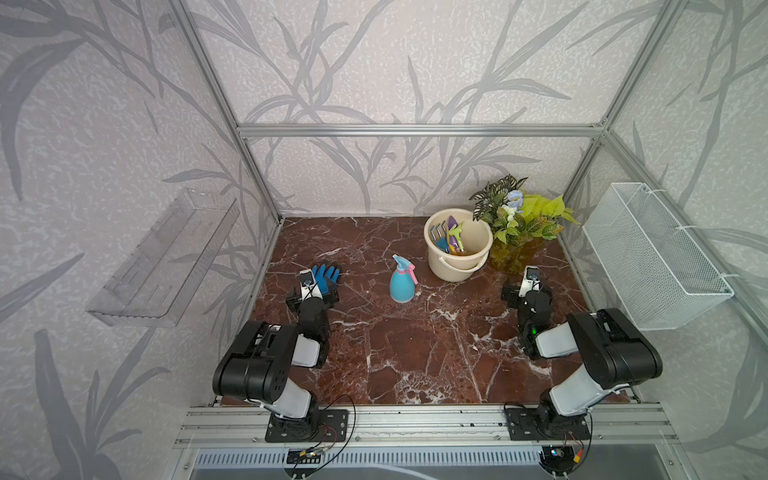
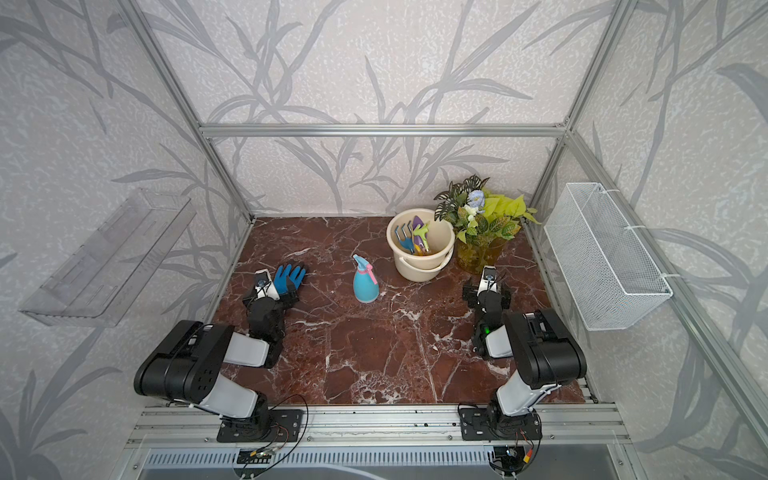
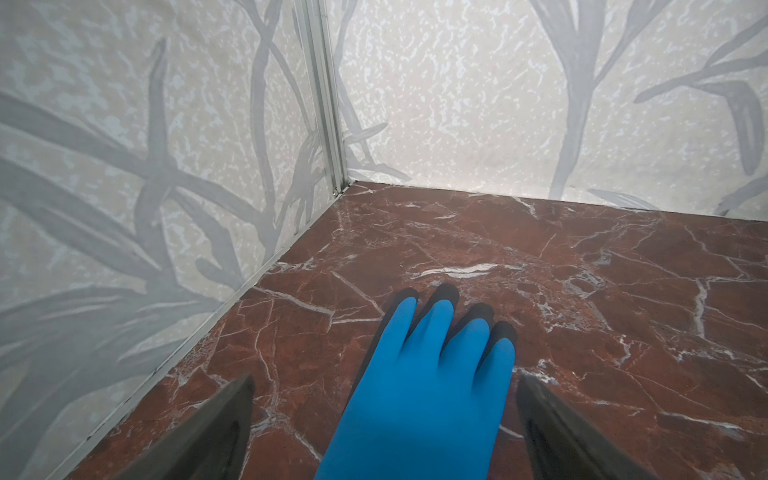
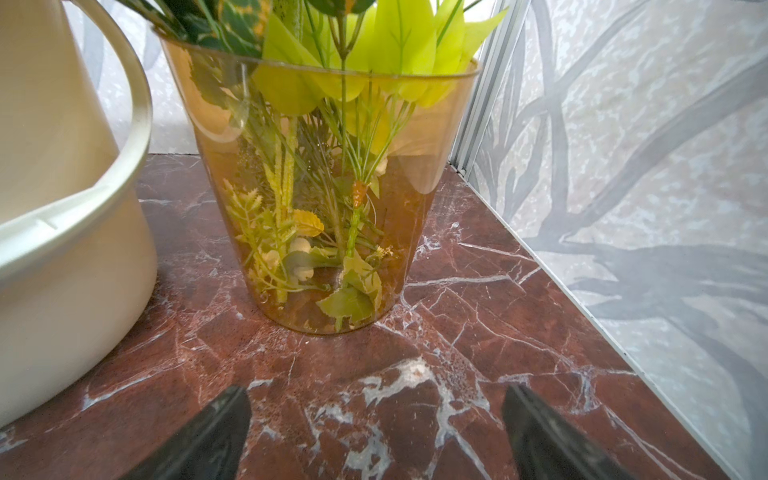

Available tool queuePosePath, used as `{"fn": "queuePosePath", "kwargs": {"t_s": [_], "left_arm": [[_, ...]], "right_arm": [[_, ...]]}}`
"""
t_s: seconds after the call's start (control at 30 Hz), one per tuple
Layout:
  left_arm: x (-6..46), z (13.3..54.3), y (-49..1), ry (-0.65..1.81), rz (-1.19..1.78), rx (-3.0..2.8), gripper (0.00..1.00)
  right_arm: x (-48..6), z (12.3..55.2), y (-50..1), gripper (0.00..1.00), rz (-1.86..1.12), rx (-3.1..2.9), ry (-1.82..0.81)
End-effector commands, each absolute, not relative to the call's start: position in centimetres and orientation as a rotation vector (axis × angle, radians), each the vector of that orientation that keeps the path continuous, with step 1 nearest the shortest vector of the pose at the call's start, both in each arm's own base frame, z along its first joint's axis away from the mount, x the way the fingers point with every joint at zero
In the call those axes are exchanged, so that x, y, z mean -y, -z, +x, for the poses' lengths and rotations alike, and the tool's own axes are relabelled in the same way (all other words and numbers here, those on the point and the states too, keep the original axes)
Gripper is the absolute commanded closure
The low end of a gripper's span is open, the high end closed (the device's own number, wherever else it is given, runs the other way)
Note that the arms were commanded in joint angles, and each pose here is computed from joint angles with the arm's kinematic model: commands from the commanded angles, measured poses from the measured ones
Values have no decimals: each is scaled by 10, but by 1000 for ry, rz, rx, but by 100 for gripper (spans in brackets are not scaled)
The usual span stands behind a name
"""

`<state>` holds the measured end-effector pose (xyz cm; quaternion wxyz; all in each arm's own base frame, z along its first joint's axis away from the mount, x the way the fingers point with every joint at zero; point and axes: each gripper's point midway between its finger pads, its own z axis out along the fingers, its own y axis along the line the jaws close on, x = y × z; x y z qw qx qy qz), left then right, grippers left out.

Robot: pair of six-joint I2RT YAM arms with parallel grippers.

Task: Organize the gardening tools
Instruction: Reset both arms

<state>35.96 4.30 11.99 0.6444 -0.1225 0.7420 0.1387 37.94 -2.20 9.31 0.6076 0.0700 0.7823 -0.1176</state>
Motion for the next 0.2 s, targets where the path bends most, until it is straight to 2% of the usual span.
{"fn": "queuePosePath", "kwargs": {"t_s": [0.0,0.17], "left_arm": [[-43,364,-132,-300,-288,-1656,0],[-43,364,-133,-297,-288,-1650,0]], "right_arm": [[25,390,-98,1,189,-1822,246],[25,390,-99,1,187,-1820,247]]}}
